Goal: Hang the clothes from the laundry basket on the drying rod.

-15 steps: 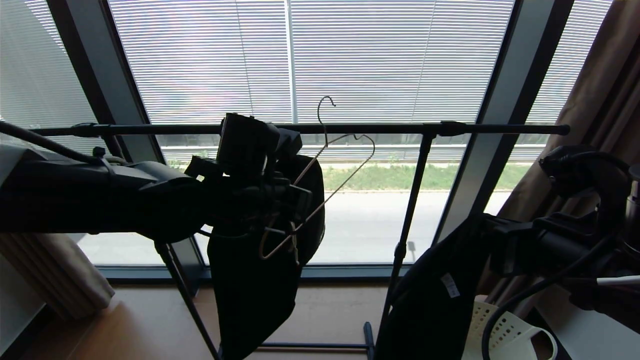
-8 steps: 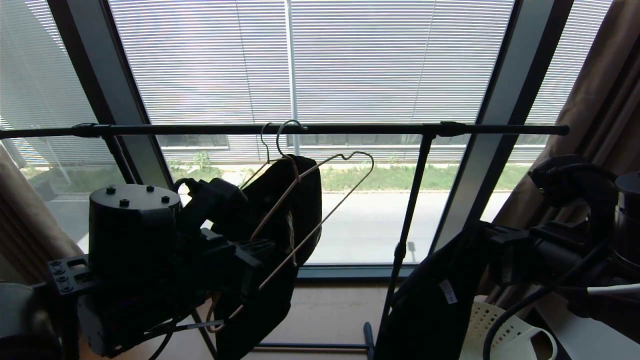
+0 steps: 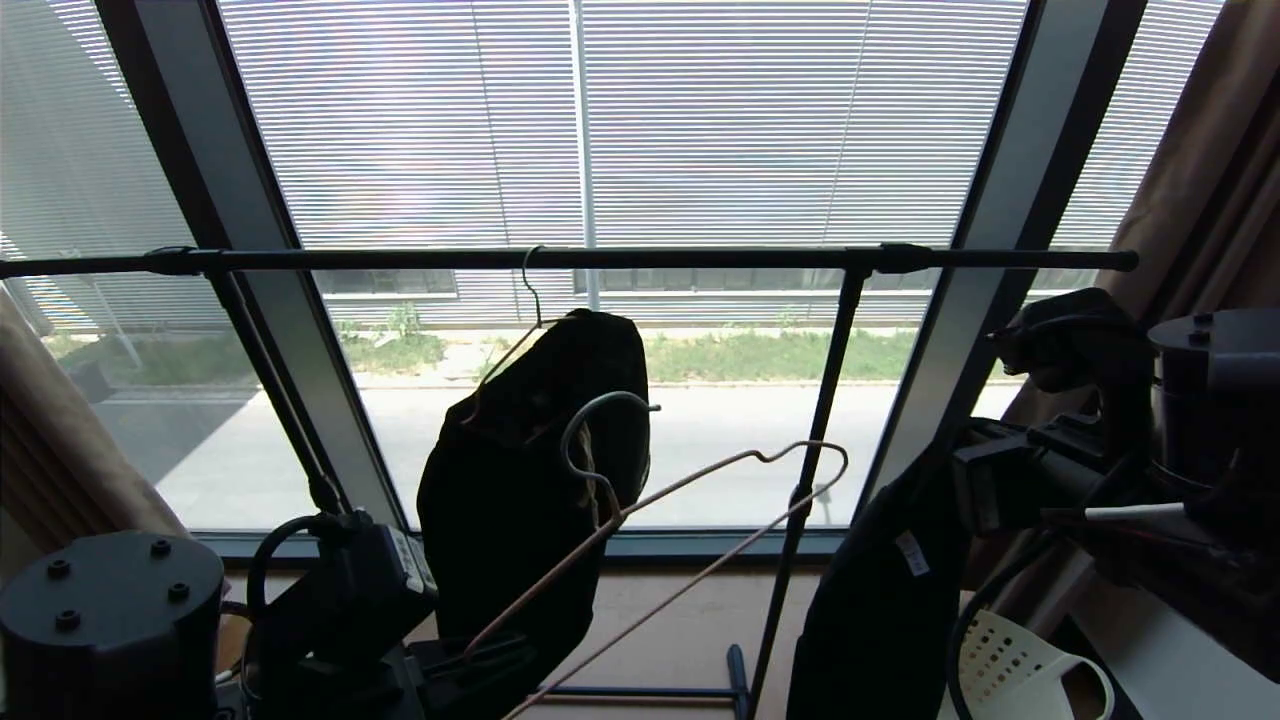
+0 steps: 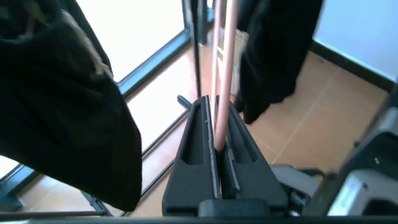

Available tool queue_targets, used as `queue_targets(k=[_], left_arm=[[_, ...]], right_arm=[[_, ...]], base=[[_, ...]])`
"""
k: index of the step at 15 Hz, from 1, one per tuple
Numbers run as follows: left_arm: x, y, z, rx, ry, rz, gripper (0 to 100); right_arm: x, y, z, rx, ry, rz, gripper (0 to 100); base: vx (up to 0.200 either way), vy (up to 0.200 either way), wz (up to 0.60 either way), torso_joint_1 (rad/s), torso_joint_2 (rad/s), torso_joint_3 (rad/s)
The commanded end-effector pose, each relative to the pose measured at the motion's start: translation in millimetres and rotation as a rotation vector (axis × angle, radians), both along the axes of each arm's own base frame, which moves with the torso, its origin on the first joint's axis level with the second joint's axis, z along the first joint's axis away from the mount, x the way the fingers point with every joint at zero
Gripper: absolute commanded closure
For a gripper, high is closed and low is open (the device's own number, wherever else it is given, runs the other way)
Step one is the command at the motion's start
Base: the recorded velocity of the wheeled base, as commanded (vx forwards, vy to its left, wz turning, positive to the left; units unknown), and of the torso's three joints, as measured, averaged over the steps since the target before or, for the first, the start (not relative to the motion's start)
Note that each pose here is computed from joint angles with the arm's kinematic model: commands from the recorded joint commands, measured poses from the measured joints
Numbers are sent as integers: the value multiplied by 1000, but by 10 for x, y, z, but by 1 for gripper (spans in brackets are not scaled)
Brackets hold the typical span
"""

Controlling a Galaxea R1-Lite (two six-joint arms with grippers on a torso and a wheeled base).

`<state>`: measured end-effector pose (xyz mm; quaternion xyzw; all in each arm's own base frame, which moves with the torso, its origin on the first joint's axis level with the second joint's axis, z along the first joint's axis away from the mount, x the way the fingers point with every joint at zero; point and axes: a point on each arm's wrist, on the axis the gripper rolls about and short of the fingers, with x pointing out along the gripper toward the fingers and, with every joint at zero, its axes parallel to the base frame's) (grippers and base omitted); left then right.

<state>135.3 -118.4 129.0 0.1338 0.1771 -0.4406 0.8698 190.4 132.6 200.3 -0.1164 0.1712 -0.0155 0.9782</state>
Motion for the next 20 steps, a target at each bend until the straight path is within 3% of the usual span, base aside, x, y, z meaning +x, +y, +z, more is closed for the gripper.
queue_targets(k=[1,9,20], left_arm=[[-67,54,-59,16,4,-23,100],[-46,26,-82,17,21,-47,100],[162,-75,-172,-6,-6,-13,100]], right_arm=[[158,69,-33,-24,13,-25,100],[353,246,-59,-6,-25,-33,100],[170,460,-60,-9,-32,46,100]], base=[[0,0,0,0,0,0],[0,0,0,0,0,0],[0,0,0,0,0,0]])
